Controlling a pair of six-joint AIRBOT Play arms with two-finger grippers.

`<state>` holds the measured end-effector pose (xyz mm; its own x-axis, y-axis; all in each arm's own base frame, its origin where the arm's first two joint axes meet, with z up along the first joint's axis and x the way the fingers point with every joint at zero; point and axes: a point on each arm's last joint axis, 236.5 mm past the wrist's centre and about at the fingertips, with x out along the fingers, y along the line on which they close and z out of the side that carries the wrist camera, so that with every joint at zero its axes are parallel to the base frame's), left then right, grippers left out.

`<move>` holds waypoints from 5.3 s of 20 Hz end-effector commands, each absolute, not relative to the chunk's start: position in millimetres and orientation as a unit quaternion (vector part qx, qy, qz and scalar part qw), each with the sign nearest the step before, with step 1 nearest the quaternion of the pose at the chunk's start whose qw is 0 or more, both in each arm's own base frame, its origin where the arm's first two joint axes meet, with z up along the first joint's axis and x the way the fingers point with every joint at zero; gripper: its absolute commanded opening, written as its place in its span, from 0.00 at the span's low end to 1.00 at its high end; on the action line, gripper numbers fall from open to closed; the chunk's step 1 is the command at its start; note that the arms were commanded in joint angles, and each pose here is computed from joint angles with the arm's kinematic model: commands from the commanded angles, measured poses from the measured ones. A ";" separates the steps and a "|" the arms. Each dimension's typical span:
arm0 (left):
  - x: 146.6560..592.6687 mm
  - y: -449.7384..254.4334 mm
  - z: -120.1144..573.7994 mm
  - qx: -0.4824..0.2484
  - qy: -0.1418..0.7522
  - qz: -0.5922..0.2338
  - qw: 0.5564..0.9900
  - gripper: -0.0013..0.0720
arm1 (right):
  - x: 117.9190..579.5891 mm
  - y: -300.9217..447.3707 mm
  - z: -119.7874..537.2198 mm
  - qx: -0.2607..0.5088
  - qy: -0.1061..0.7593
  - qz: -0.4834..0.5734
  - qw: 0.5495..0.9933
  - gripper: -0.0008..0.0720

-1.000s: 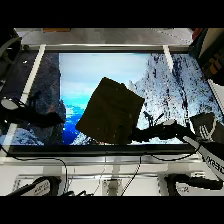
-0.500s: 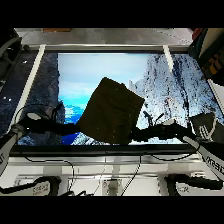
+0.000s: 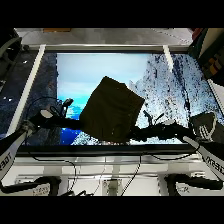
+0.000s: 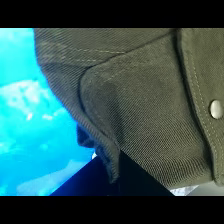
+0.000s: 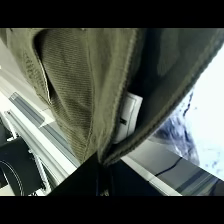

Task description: Fold the clothes and pants, and hang the long-sleeved shirts on hangers.

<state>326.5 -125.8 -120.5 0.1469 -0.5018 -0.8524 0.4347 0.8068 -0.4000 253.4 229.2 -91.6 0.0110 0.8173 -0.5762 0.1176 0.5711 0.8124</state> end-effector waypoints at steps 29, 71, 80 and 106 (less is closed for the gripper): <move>345.6 -145.2 187.4 -0.208 0.287 -0.276 0.894 0.05 | 357.4 197.3 204.6 0.322 0.325 0.266 0.849 0.07; 331.6 -211.0 1.8 -0.227 0.560 -0.279 0.746 0.94 | 389.3 44.8 -44.4 0.278 0.636 0.246 0.676 0.91; 331.5 -211.2 1.8 -0.227 0.560 -0.279 0.746 0.94 | 419.5 60.6 -110.2 0.176 0.650 0.174 0.718 0.94; 333.8 -189.7 -16.0 -0.130 0.555 -0.281 0.772 0.94 | 294.4 252.6 -91.5 0.126 0.723 0.461 0.499 0.94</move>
